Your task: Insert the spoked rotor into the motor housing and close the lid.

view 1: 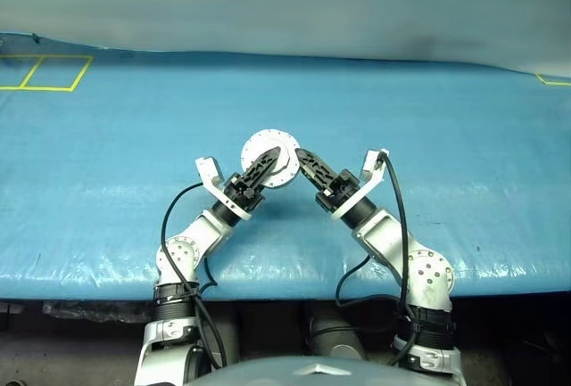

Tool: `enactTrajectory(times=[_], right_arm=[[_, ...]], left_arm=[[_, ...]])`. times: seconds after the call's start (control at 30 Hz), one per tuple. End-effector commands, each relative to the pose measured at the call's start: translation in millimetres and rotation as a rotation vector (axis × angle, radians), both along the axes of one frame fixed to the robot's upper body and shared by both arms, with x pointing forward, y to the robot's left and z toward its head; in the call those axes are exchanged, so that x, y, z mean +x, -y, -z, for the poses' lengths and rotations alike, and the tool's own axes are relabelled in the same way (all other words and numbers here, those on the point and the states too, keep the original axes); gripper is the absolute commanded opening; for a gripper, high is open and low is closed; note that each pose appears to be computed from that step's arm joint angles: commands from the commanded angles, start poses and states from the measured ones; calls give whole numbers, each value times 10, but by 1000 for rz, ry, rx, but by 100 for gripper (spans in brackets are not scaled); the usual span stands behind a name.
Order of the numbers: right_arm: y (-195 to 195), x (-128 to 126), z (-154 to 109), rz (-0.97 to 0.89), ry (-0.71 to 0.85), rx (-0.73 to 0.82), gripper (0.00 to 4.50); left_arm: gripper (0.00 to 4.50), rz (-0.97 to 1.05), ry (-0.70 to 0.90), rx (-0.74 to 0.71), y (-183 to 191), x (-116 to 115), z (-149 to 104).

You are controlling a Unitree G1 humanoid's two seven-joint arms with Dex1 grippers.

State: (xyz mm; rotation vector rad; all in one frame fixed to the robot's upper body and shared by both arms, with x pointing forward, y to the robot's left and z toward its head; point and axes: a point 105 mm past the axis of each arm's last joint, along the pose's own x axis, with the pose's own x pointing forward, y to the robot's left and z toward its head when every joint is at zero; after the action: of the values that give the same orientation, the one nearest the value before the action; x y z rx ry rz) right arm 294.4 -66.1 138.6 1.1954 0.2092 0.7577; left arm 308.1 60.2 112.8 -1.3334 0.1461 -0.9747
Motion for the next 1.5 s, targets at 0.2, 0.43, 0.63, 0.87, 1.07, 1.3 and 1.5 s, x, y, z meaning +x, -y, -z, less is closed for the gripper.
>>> enactTrajectory(times=[0.2,0.43,0.63,0.87,1.07,1.3,1.5], right_arm=[[106,96,-91,130,124,-170,244],[249,207,66,286,214,-419,244],[91,-86,461,21,403,-799,244],[103,-209,672,-76,437,-933,244],[87,-193,655,-70,459,-952,244],[111,-163,652,-45,463,-983,248],[91,-151,674,-50,458,-990,248]], left_arm=[[255,-96,-15,12,-104,52,8],[255,-290,-47,110,-329,158,143],[255,-626,-80,249,-853,441,162],[255,-911,-162,329,-1386,692,154],[255,-1055,-271,444,-1616,853,283],[378,-1104,-315,576,-1734,915,376],[447,-1282,-370,647,-2156,724,404]])
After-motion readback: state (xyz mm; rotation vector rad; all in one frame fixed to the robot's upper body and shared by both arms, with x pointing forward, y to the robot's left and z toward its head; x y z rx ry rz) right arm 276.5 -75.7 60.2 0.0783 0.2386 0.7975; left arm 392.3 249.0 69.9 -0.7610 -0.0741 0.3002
